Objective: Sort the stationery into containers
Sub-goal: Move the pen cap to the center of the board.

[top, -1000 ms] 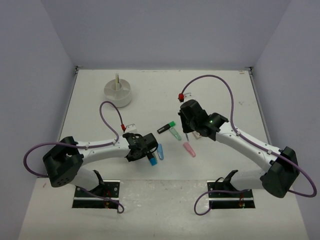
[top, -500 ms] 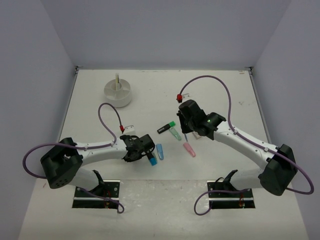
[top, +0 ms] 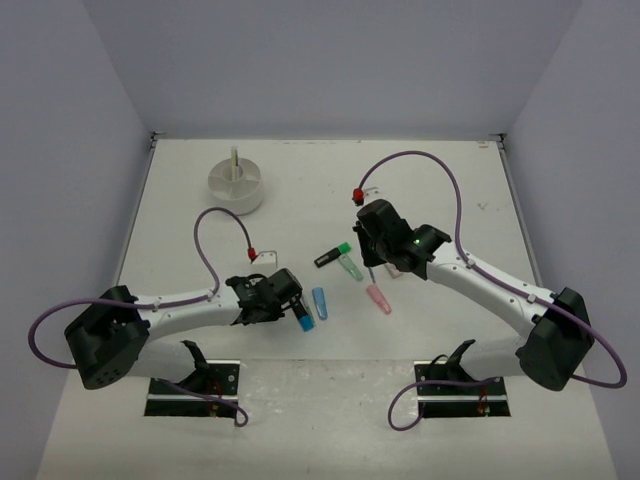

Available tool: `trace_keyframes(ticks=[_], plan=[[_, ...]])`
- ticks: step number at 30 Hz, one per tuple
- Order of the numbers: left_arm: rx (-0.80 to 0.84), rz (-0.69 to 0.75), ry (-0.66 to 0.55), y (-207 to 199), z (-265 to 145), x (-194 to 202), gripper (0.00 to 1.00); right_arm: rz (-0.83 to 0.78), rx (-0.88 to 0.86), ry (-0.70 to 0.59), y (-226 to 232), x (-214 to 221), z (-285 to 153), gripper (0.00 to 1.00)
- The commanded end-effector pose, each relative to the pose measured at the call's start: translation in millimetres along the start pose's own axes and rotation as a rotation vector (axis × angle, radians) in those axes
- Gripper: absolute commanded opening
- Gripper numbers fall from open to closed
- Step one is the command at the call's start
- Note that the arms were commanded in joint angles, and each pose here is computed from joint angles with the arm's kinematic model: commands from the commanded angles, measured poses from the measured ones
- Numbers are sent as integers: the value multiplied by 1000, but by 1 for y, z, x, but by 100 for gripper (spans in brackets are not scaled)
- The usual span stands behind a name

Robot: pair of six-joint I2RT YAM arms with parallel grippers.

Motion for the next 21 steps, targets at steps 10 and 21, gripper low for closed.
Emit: trace_keyframes(ticks=[10,21], plan=[[581,523,62,-44,-26,13,0,-27,-59,-33,4,-4,-6,0],[517,575,97,-47,-25,24,26,-32,-69,-26,5,-3,-5,0]])
Point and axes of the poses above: each gripper's point midway between its finger pads, its own z axis out along the fingers, its own y axis along the line the jaws close on, x = y × z, the point moved 7 cm from there along -z, back along the fingers, and after that the axes turned 13 degrees about z, right-handed, at the moved point
